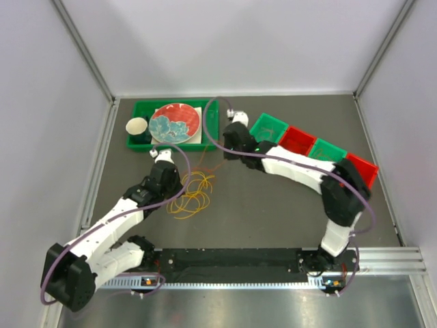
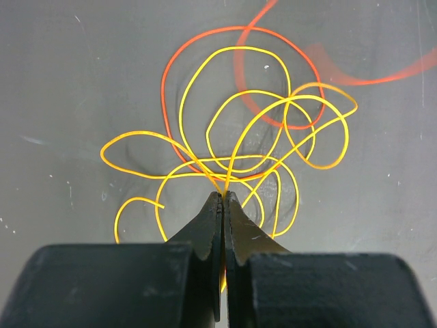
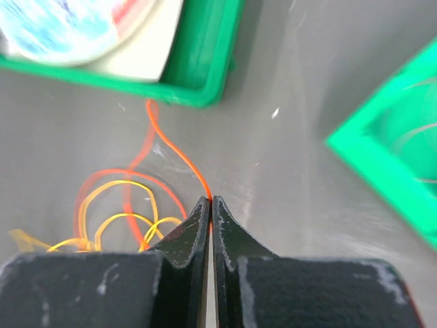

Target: Untangle the cables

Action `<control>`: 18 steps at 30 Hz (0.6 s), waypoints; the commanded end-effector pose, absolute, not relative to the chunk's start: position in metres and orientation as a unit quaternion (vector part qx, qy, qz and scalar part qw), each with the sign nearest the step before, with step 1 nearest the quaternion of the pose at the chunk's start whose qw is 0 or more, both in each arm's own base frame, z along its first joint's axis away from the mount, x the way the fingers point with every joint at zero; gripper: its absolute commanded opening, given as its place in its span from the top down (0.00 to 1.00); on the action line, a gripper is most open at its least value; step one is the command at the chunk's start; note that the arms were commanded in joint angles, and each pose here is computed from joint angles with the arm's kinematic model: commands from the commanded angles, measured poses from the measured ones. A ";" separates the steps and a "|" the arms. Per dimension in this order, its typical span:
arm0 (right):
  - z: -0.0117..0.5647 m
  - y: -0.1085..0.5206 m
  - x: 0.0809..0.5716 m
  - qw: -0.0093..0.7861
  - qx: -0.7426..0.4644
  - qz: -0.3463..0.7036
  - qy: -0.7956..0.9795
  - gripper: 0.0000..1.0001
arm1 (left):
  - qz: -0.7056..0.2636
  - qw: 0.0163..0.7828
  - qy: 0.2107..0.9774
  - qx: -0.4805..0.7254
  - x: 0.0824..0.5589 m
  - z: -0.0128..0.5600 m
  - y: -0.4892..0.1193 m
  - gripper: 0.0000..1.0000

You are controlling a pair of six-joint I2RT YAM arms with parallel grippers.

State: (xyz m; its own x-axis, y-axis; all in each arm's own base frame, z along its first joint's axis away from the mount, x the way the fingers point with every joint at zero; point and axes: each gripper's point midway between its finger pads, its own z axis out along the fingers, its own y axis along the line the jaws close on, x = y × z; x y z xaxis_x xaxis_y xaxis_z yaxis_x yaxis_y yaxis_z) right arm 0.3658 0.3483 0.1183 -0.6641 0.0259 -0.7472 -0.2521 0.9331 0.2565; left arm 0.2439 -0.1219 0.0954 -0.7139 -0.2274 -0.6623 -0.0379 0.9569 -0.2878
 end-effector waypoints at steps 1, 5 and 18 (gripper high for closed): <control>0.207 0.309 0.363 0.513 -0.043 0.160 0.842 1.00 | -0.153 0.389 0.906 -0.070 0.259 0.106 -0.134 1.00; 0.237 0.267 0.354 0.546 -0.021 0.136 0.826 1.00 | -0.168 0.387 0.904 -0.069 0.265 0.107 -0.143 1.00; 0.321 0.135 0.334 0.627 0.071 0.086 0.771 1.00 | -0.181 0.368 0.910 -0.064 0.273 0.103 -0.155 1.00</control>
